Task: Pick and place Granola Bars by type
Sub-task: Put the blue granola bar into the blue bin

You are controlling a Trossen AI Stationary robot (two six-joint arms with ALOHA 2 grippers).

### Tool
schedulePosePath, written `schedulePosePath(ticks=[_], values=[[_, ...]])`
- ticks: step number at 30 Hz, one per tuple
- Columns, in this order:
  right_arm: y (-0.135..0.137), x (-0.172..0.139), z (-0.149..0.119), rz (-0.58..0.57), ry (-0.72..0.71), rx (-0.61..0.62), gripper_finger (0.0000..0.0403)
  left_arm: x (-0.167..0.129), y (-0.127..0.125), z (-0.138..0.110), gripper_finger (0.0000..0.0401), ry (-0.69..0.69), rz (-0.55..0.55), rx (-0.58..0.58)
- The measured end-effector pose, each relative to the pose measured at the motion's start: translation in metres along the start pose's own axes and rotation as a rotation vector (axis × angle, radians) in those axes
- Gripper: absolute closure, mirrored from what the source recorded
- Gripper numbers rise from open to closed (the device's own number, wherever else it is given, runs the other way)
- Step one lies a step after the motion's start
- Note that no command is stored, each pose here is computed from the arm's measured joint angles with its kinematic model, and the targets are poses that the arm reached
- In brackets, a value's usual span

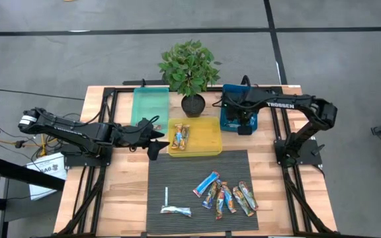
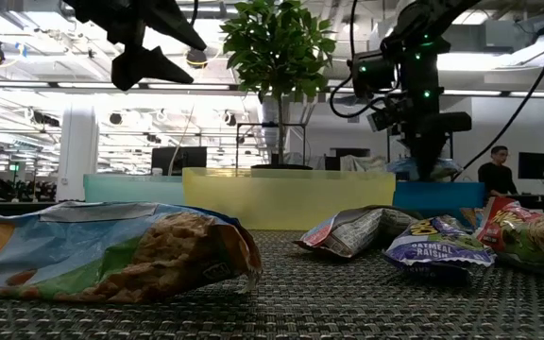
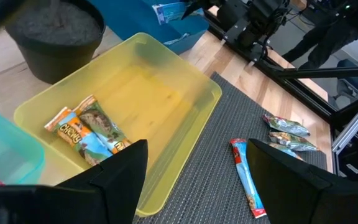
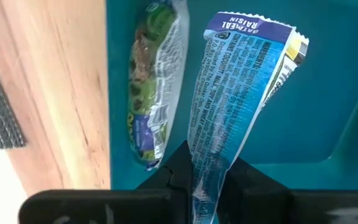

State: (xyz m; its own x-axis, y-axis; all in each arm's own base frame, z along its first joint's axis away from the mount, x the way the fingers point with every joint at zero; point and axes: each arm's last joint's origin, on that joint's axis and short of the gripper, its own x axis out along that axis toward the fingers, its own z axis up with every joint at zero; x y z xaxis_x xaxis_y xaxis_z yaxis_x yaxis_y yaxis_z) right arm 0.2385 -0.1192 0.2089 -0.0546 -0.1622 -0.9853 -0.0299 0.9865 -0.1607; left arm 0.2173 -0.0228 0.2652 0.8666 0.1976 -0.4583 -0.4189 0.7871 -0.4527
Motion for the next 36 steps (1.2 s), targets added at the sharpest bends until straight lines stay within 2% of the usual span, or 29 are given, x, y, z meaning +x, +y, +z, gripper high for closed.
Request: schedulePosePath(ticks=[14,19,27,36], values=[[-0.0013,0.0061,0.0066,0.009,-0.096,-0.033,0.0368,0.0000,0.0007,-0.0009,0.0136,0.009,0.006,-0.007],[-0.0026,0.0073,0.0054,0.020,-0.091,-0.039,0.0345,0.0000,0.0007,-0.0009,0.0136,0.009,0.006,-0.007],[-0.0064,0.0082,0.0019,0.026,-0.076,-0.006,0.0305,0.0000,0.0006,-0.0009,0.0136,0.010,0.005,-0.008],[-0.0034,0.0081,-0.0009,0.087,-0.057,0.094,0.0300,0.0000,0.0006,-0.0009,0.0136,0.011,0.004,-0.007]])
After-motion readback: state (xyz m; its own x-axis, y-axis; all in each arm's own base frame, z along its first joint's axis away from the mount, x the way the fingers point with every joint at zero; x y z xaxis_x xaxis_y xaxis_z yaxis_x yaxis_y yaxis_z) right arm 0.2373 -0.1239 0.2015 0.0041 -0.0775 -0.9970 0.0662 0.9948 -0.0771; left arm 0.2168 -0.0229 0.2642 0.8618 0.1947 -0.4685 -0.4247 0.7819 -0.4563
